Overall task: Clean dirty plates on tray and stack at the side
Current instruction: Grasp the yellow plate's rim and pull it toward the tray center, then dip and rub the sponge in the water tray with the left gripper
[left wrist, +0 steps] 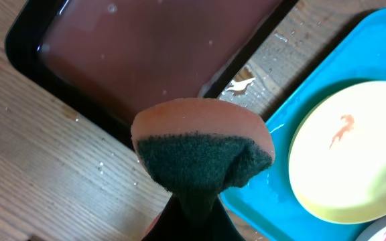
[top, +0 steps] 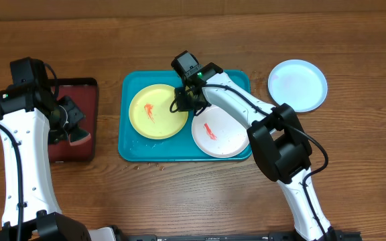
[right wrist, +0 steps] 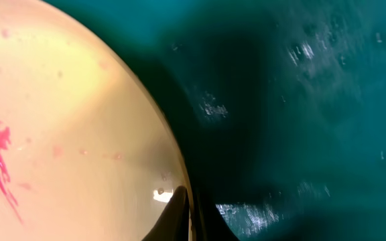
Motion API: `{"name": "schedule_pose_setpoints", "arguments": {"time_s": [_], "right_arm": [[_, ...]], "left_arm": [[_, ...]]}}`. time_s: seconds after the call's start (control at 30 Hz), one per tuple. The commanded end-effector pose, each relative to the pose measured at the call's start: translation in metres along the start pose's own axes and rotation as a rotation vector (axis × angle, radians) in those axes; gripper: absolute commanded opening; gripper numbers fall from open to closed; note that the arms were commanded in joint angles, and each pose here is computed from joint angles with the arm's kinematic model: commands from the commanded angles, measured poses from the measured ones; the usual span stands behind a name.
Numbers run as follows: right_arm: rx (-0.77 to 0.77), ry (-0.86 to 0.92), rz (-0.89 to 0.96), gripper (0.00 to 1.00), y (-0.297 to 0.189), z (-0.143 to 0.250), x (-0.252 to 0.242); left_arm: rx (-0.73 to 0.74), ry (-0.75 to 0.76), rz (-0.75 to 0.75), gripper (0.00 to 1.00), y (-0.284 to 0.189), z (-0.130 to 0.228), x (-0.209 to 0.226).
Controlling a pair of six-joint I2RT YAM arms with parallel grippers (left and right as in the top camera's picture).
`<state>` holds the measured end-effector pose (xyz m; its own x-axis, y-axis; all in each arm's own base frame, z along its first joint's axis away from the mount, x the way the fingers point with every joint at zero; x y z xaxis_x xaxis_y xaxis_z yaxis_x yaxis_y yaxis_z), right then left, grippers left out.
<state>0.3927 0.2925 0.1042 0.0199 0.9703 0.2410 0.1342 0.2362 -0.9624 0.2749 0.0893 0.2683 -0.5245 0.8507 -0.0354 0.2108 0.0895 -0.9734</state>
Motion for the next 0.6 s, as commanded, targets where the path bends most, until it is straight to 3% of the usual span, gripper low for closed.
{"name": "schedule_pose_setpoints", "arguments": {"time_s": [0.0,0.1,0.13,0.2,0.27,0.43,0.57], "right_arm": [[0.078,0.161,0.077,0.04,0.024,0.013,-0.015],[0.062,0.158,0.062,0.04,0.025,0.011,-0.013],[0.054,0.153,0.056,0.08,0.025,0.009,-0.013],[0.017,0.096,0.045,0.27,0.025,0.004,-0.01],[-0.007,0.039,0.028,0.32,0.025,0.001,-0.008],[-0.033,0.011,0.034,0.31,0.025,-0.002,-0.008],[-0.019,0.014,0.044,0.15,0.025,0.0,-0.009]], "left_arm": [[-0.025,-0.012,0.021,0.05,-0.002,-0.003,0.0],[-0.056,-0.013,0.028,0.04,-0.002,-0.008,-0.001],[-0.066,-0.017,0.031,0.04,-0.002,-0.009,-0.002],[-0.087,-0.022,0.036,0.04,-0.002,-0.012,-0.003],[-0.101,-0.021,0.04,0.04,-0.002,-0.015,-0.003],[-0.129,-0.022,0.046,0.04,-0.001,-0.02,-0.004],[-0.157,-0.022,0.041,0.04,0.002,-0.026,-0.005]]}}
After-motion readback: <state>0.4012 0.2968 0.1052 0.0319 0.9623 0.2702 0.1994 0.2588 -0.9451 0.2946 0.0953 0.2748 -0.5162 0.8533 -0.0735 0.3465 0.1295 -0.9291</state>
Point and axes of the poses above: each gripper's point midway between its finger pads, its own y axis out along the fingers, its own x axis along the line the jaws close on, z = x × y, the point moved 10 cm from there along -y, back along the fingers, and after that the axes turned 10 degrees about y, right-handed, at the moved point
